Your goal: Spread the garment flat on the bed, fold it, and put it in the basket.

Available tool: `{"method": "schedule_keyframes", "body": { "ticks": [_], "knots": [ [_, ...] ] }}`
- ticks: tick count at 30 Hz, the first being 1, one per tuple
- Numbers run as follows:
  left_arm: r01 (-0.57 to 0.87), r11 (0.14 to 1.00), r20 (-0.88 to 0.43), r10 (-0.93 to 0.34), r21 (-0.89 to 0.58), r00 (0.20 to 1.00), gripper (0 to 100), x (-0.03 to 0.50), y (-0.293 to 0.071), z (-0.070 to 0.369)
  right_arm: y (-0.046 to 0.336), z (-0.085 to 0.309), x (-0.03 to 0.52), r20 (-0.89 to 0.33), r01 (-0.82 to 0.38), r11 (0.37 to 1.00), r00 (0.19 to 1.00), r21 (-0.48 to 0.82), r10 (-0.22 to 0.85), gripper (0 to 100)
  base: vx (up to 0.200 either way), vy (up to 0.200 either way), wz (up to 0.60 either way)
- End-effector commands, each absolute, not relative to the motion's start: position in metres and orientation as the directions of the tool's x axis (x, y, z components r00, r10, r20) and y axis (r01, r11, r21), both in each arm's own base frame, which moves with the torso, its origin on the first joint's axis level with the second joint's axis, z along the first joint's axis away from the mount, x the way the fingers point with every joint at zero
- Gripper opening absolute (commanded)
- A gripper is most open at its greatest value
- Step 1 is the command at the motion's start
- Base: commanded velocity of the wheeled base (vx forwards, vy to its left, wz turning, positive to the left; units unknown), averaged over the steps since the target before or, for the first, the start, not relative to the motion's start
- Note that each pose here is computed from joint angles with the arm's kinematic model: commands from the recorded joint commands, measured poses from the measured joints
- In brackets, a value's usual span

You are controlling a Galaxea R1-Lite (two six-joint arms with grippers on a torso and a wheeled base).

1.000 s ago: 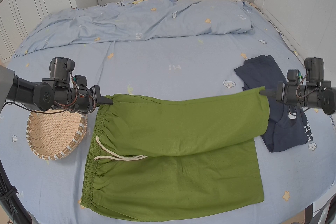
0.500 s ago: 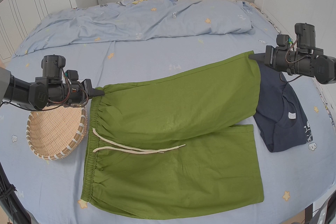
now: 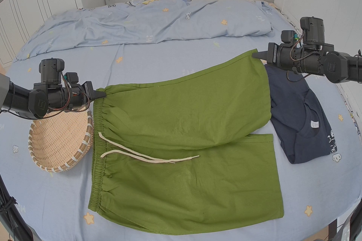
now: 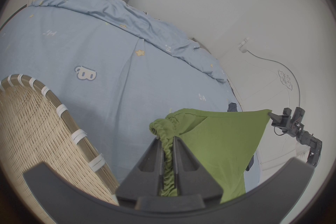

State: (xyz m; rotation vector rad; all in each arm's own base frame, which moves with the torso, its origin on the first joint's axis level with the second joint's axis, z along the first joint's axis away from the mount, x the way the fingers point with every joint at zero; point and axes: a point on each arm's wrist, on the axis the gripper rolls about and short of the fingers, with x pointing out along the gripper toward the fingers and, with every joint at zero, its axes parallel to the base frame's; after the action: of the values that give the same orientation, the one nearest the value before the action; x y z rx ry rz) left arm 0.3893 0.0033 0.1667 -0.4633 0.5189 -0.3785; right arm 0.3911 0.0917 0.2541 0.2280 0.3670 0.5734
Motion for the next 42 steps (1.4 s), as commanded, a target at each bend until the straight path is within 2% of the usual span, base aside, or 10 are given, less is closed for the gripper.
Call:
{"method": "schedule_keyframes", "body": {
  "ticks": [1,4,11,16,22,26,28,30,42],
  "knots": [
    [0.228,0.830,-0.384,-0.457,-0.510,0.803,0,0.389,0.002,0.166,0.104,0.287,0.340,-0.219,-0.554,0.780,0.755,0.290,0.618,0,0.000,0.000,0.00],
    [0.230,0.829,-0.384,-0.458,-0.510,0.802,0,0.389,0.002,0.166,0.104,0.300,0.309,-0.195,-0.582,0.763,0.744,0.281,0.639,0,0.000,0.000,0.00],
    [0.233,0.829,-0.386,-0.462,-0.509,0.799,0,0.386,0.000,0.166,0.096,0.304,0.257,-0.185,-0.606,0.746,0.728,0.277,0.660,0,0.000,0.000,0.00],
    [0.232,0.829,-0.388,-0.462,-0.510,0.798,0,0.386,0.000,0.166,0.086,0.290,0.232,-0.220,-0.590,0.754,0.726,0.288,0.652,0,0.000,0.000,0.00],
    [0.233,0.829,-0.388,-0.462,-0.508,0.798,0,0.386,0.000,0.166,0.081,0.271,0.227,-0.259,-0.569,0.764,0.723,0.303,0.641,0,0.000,0.000,0.00],
    [0.232,0.829,-0.388,-0.460,-0.508,0.799,0,0.386,0.000,0.166,0.078,0.265,0.229,-0.261,-0.555,0.773,0.732,0.307,0.629,0,0.000,0.000,0.00],
    [0.231,0.830,-0.388,-0.459,-0.507,0.799,0,0.388,0.001,0.164,0.068,0.257,0.241,-0.240,-0.530,0.793,0.763,0.301,0.600,0,0.000,0.000,0.00],
    [0.242,0.830,-0.365,-0.456,-0.502,0.812,0,0.389,0.002,0.166,0.066,0.242,0.268,-0.256,-0.503,0.809,0.775,0.306,0.578,0,0.000,0.000,0.00],
    [0.268,0.833,-0.312,-0.450,-0.483,0.837,0,0.399,0.004,0.161,0.071,0.225,0.355,-0.222,-0.492,0.818,0.797,0.299,0.561,0,0.000,0.000,0.00]
  ]
}}
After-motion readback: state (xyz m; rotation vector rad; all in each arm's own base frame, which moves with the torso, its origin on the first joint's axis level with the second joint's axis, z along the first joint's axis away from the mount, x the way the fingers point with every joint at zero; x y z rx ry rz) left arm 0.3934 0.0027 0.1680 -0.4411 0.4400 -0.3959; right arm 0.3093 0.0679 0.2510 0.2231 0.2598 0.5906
